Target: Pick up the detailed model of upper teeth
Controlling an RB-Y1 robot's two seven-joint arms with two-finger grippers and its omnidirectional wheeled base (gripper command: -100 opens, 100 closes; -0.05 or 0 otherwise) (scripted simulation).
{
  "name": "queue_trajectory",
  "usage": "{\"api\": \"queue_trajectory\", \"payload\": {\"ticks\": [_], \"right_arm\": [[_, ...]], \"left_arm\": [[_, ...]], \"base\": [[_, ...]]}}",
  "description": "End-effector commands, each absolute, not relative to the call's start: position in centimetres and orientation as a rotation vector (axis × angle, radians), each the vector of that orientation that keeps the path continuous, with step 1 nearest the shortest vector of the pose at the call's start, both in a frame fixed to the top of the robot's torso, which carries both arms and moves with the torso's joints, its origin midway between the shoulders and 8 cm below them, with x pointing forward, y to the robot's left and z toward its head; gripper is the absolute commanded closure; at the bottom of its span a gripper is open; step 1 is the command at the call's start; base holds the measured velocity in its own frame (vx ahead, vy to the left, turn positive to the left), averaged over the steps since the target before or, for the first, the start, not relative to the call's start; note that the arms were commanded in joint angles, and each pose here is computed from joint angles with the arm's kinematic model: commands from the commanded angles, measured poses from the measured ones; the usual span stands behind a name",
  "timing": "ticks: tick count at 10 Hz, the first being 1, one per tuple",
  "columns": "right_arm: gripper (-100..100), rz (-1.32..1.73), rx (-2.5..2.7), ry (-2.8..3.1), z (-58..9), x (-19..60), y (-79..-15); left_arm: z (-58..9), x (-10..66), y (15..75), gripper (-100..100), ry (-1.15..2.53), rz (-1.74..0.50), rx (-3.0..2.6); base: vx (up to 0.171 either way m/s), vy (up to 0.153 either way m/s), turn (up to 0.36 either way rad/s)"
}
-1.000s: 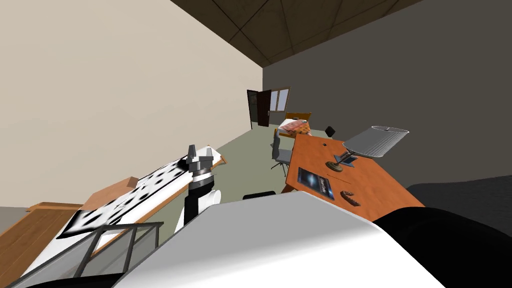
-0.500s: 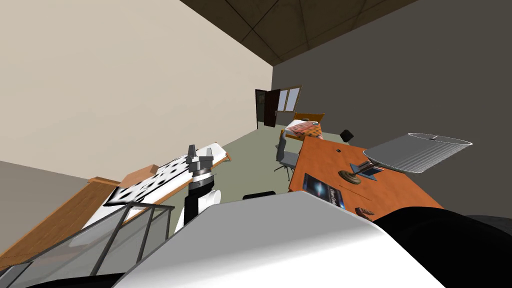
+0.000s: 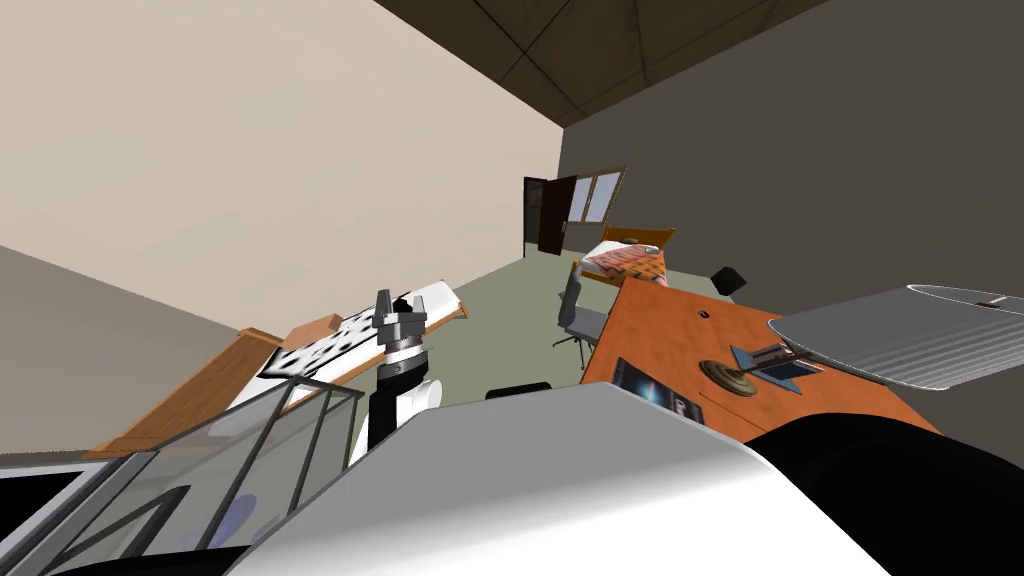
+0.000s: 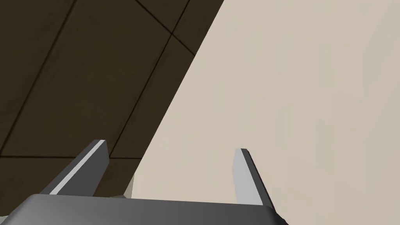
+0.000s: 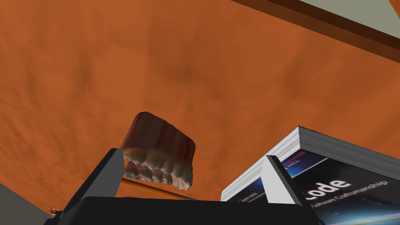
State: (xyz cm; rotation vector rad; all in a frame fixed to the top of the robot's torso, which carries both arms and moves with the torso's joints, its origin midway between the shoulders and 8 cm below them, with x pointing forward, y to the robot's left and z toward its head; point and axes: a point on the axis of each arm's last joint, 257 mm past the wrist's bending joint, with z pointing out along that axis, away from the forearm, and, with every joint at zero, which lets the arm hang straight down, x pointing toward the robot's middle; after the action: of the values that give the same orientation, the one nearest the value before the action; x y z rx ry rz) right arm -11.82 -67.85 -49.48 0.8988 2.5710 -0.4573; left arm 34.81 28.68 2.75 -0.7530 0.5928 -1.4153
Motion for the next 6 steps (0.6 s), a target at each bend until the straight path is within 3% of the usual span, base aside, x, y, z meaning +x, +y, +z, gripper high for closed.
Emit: {"api": "queue_trajectory", "payload": {"ticks": [1, 3, 6], "right_arm": [[-100, -0.466, 0.896, 2.574, -49.3, -12.0, -68.3], [-100, -0.498, 0.873, 2.592, -49.0, -12.3, -69.1], [-100, -0.522, 0.836, 2.617, -49.1, -12.3, -69.4]], "left_arm": [[2.8, 34.8, 28.7, 0, 0.593, -1.415, -0.753], [2.8, 34.8, 28.7, 0, 0.593, -1.416, -0.753], [2.8, 34.8, 28.7, 0, 0.593, -1.415, -0.753]], "base": [[0.006, -0.031, -0.048], [0.006, -0.028, 0.103], [0.013, -0.085, 0.167]]}}
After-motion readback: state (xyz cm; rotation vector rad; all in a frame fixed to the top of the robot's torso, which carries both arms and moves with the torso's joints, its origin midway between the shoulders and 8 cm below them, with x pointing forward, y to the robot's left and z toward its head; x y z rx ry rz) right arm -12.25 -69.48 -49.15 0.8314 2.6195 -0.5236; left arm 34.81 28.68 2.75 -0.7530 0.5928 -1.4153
